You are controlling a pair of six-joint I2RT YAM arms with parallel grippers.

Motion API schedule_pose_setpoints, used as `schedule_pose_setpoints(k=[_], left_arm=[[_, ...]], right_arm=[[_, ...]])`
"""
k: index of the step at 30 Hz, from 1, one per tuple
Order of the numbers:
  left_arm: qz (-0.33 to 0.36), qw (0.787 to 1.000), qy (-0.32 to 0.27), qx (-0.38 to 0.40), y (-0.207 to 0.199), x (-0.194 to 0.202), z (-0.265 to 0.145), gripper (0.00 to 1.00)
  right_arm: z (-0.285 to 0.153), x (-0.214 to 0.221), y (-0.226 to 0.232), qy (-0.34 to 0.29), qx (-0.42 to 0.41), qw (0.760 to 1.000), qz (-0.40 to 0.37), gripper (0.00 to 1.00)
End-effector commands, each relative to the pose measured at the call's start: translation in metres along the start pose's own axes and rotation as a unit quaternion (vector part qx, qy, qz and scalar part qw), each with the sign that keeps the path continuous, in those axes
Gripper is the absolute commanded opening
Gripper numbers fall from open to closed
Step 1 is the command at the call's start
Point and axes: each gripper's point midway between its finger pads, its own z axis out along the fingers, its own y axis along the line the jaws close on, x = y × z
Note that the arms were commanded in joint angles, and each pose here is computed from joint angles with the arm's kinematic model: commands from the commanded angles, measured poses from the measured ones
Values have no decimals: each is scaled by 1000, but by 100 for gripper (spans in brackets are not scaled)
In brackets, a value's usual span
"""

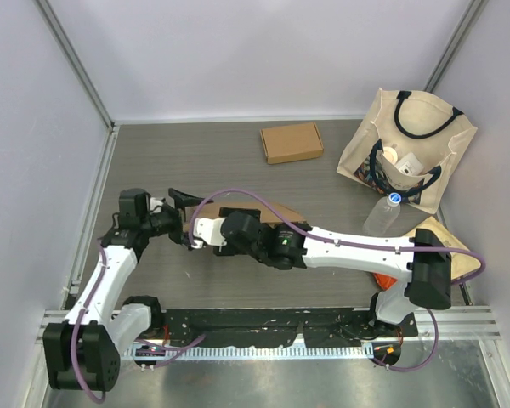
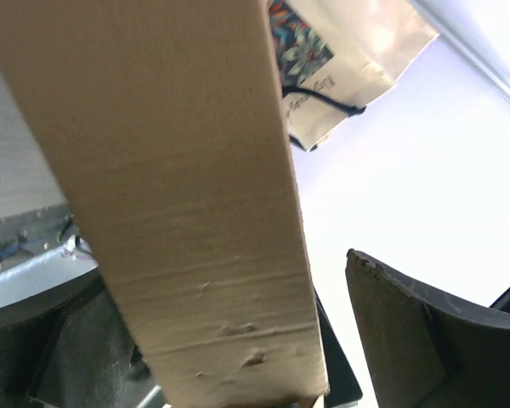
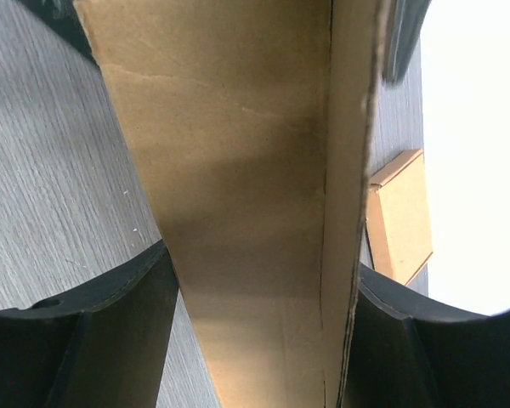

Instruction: Fold the paper box

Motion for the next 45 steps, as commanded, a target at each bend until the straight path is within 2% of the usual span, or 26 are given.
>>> schedule_pose_setpoints(k=[1,2,3,4,7,8,9,11,14,17,19,22,23,24,26,27,28,31,33,34,35,36,37,38,39,45], left_arm=[[140,988,-40,51,-33,-10,-27,100],[170,984,-57,20,-19,-17,-30,100],[198,975,-100,8,-24,-28,-39,100],[213,969,-128,-12,-20,-37,-43,100],[263,938,-213,-79,-1,-63,-59,100],[282,926,-233,-98,7,-67,-67,100],[287,910,-277,-116,11,-81,-76,100],[333,886,-304,-107,12,-86,-83,93],[404,871,-277,-43,-4,-75,-72,88],[468,860,-197,43,-27,-45,-58,84],[514,836,-176,77,-41,-33,-57,82],[559,806,-167,101,-58,-24,-56,83],[566,802,-157,111,-61,-19,-52,84],[576,789,-163,140,-75,-14,-53,85],[580,781,-162,166,-80,-12,-50,85],[600,756,-171,195,-94,-7,-53,85],[598,757,-169,201,-93,-11,-49,84],[634,723,-175,211,-109,-16,-42,76],[646,716,-158,212,-114,-12,-36,73],[664,702,-134,220,-120,7,-29,74],[697,675,-126,208,-120,7,-20,75],[696,689,-105,173,-107,6,-10,73],[717,669,-92,171,-116,20,-6,70],[733,656,-85,154,-112,15,2,66],[728,667,-80,139,-108,12,5,63],[729,666,-87,134,-116,7,13,55]], right_arm=[[-17,-11,-25,6,17,1000,20,44],[-20,-11,-28,10,13,1000,24,44],[-23,1,-30,37,8,999,24,42],[-28,-2,-39,38,12,998,40,42],[-39,7,-46,65,-14,995,70,41],[-42,22,-42,95,-41,992,74,40],[-44,25,-43,104,-51,990,84,39],[-46,27,-36,114,-91,983,113,39],[-39,37,-35,135,-138,968,163,39],[-29,49,-39,153,-161,956,194,40],[-26,46,-43,144,-178,950,211,41],[-16,47,-40,148,-203,942,221,44],[-10,49,-37,154,-210,940,221,45],[-8,46,-38,149,-213,940,221,47],[-3,47,-39,148,-215,939,222,49],[-2,48,-40,147,-216,939,222,49],[-1,47,-41,142,-216,940,223,50],[1,49,-41,132,-227,937,231,52],[4,52,-40,135,-230,935,234,52],[5,52,-39,135,-232,935,233,52],[5,53,-39,134,-234,934,233,52],[5,53,-39,134,-235,934,235,52],[6,53,-41,129,-234,934,237,52],[6,52,-43,125,-235,934,239,52],[7,53,-44,125,-233,934,241,51],[7,51,-45,118,-238,934,241,51]])
